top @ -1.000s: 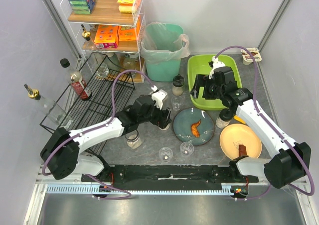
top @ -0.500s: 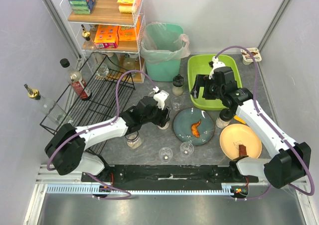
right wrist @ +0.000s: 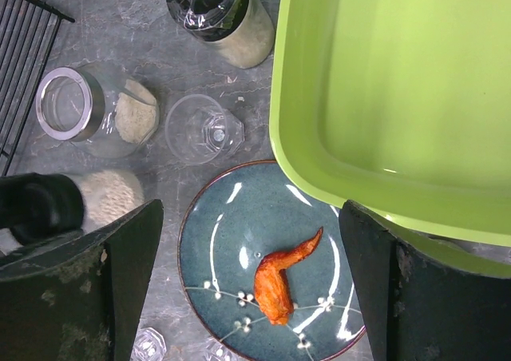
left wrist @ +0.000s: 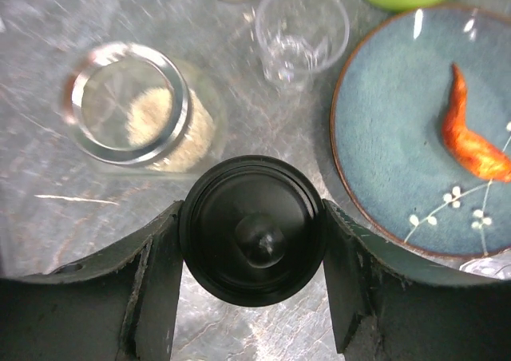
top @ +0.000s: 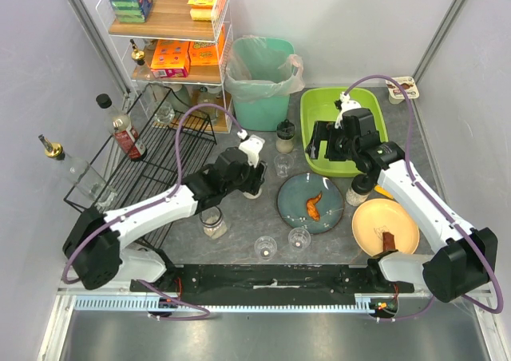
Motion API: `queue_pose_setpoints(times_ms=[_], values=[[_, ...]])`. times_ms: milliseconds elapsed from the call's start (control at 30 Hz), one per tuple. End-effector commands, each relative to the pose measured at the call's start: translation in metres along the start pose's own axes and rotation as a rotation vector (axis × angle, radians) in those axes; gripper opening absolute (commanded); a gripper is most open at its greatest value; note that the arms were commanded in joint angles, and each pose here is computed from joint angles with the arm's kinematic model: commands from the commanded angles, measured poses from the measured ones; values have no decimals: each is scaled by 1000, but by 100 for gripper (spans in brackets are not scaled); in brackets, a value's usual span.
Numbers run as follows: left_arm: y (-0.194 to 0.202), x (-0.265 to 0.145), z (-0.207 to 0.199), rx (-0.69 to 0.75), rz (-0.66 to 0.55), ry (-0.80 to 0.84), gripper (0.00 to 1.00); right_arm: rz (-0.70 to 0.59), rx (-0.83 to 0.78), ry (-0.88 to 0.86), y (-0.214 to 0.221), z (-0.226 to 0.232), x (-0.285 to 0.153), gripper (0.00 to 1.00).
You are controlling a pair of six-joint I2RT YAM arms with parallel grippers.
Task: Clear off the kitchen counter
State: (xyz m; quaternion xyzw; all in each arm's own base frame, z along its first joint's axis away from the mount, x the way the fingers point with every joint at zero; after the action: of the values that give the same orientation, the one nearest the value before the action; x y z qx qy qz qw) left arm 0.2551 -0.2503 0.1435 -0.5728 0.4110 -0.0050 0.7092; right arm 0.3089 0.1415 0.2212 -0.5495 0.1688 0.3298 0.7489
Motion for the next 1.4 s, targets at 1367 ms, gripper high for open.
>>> queue_pose_setpoints(times_ms=[1367], values=[[-141, -95, 226, -403, -256, -627, 43, -61, -21, 14, -16, -4, -6, 98]])
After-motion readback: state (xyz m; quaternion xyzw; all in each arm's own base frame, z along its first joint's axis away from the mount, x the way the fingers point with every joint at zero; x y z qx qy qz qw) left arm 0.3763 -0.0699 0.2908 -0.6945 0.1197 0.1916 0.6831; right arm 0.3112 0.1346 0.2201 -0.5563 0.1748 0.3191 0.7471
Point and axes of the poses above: each gripper's point midway between its finger pads, its own x axis out along the fingers, its own z axis along the line the jaws close on, y = z × x, the point moved 3 cm from there along -x, back along the fingers, and after that the axes turned 3 degrees about x, right-handed, at the moved point
